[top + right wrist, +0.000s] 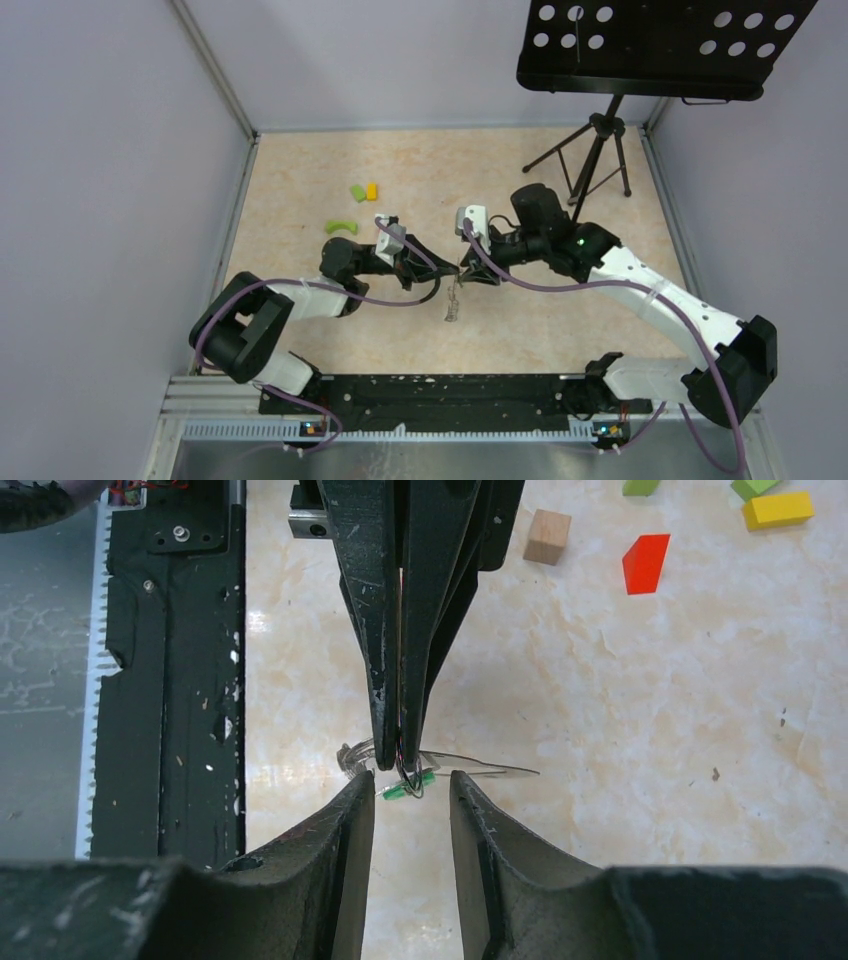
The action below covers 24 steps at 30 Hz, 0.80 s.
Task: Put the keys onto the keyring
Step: Adjust the key on the keyring.
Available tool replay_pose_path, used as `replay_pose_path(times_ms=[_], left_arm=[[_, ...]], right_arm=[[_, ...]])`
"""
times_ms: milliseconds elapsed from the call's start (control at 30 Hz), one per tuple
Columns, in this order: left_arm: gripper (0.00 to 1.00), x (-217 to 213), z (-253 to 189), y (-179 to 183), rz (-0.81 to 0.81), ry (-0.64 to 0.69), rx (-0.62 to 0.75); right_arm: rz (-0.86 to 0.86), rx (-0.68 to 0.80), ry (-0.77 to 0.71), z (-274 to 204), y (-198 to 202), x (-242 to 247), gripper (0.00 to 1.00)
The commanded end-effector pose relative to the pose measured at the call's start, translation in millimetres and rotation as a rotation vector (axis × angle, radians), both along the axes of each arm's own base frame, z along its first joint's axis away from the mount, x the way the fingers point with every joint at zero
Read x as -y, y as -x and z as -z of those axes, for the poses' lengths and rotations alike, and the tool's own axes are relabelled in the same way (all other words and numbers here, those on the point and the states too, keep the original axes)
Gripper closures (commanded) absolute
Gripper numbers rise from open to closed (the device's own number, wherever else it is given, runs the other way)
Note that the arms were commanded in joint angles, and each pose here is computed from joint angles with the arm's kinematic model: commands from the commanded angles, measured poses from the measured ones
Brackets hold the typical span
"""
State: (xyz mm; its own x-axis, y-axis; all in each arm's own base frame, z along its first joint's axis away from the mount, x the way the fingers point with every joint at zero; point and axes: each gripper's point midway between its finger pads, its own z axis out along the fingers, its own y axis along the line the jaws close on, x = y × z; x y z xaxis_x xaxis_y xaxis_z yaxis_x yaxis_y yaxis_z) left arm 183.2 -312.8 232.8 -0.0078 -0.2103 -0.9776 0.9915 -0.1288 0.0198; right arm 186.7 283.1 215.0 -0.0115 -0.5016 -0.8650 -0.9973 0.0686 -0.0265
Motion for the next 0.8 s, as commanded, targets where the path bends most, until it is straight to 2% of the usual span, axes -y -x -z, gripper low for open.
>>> replay_pose_path(times_ms=[0, 133, 300, 567, 667, 767], left_arm=[[1.0, -1.7, -13.7, 2.4, 0.0, 0.042, 0.05], [1.0, -1.6, -14.5, 2.1, -0.001, 0.044, 0.045], [1.0, -1.9, -14.2, 2.4, 0.0, 0.044, 0.045], [1.0, -3.9, -10.2, 0.6, 0.013, 0.014, 0.108], [0.77, -3.4, -5.2, 0.8, 0.032, -0.023, 0.186], [0.6, -4.4, 3.3, 2.0, 0.054, -0.061, 0.314]], right_arm=[[-0.029, 0.042, -0.076, -18.9, -1.5, -9.0, 0.67], [-0.037, 0.033, -0.075, -16.3, -1.4, -10.8, 0.73], [-0.046, 0.035, -0.072, -16.0, 0.1, -10.1, 1.0], [0.004, 0.109, 0.004, -31.2, -10.2, 4.3, 1.0], [0.022, 0.119, 0.062, -29.8, -11.5, 10.5, 1.0], [0.042, 0.144, 0.085, -26.3, -12.7, 13.7, 1.0]])
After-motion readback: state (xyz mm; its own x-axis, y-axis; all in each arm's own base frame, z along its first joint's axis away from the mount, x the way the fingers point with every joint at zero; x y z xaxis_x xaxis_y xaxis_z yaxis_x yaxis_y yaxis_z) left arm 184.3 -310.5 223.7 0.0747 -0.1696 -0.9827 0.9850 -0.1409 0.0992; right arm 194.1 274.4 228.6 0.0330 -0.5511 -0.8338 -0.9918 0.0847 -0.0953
